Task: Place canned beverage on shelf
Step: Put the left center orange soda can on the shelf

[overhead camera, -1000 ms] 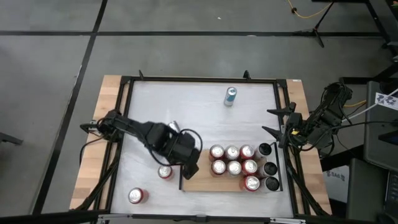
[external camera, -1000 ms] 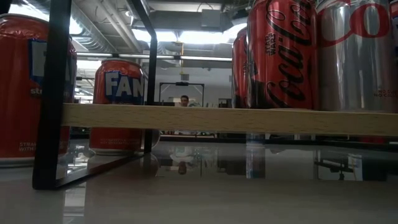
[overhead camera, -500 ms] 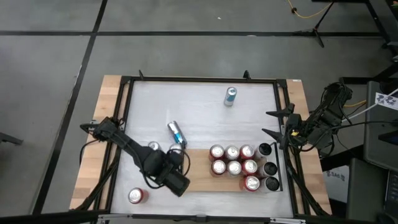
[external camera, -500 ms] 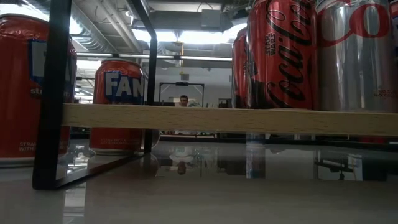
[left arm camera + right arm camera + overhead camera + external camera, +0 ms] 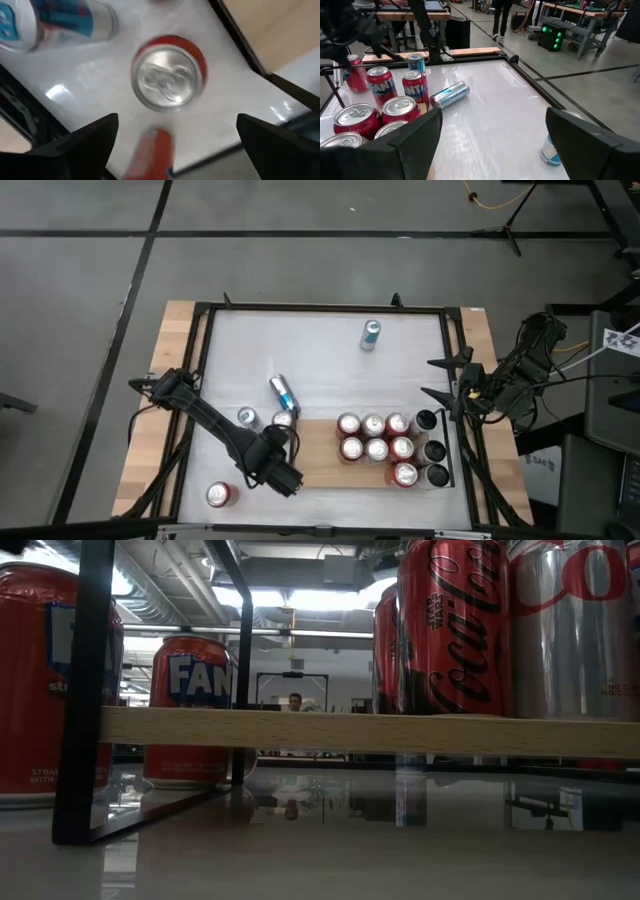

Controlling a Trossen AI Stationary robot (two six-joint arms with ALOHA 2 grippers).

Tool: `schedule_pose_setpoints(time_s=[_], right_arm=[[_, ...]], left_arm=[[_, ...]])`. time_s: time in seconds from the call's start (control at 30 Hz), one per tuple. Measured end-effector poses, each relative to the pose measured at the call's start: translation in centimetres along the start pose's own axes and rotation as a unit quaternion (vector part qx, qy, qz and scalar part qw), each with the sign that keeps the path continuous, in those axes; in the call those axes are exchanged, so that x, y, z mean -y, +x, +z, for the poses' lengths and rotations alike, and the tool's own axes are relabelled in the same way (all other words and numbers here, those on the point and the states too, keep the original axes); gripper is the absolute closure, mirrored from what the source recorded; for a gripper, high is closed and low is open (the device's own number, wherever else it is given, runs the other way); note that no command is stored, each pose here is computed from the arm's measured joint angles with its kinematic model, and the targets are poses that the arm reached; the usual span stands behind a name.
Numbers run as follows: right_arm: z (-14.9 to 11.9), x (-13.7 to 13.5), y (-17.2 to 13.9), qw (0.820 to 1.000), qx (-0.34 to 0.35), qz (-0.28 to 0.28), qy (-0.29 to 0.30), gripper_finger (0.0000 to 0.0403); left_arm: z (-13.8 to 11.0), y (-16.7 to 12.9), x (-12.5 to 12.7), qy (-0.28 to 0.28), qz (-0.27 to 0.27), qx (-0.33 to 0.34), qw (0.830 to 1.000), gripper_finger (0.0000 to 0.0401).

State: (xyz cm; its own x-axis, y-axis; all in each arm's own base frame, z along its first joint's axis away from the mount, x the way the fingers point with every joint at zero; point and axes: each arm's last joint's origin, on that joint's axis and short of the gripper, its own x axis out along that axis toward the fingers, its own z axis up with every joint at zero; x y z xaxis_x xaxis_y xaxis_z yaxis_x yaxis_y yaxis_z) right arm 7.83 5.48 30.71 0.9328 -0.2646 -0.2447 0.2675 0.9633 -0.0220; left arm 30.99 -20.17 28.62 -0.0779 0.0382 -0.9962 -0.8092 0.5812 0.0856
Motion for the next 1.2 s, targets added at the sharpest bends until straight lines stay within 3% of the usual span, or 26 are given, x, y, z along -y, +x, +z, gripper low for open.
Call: schedule_pose_setpoints(time_s=[0.3, 0.77, 1.2], right_arm=[[0.0, 0.0, 0.0, 1.000, 0.000, 0.000, 0.000, 0.0056], [0.0, 0.0, 0.0, 1.000, 0.000, 0.000, 0.000, 0.0056], [0.0, 0.0, 0.0, 1.000, 0.000, 0.000, 0.000, 0.0056]], left_arm=[[0.1, 2.1, -0.5, -0.006, 0.045, 0.017, 0.999, 0.0001], [0.2, 2.2, -0.3, -0.065, 0.037, 0.051, 0.996, 0.0001], [-0.3, 2.2, -0.3, -0.064, 0.034, 0.070, 0.995, 0.0001]])
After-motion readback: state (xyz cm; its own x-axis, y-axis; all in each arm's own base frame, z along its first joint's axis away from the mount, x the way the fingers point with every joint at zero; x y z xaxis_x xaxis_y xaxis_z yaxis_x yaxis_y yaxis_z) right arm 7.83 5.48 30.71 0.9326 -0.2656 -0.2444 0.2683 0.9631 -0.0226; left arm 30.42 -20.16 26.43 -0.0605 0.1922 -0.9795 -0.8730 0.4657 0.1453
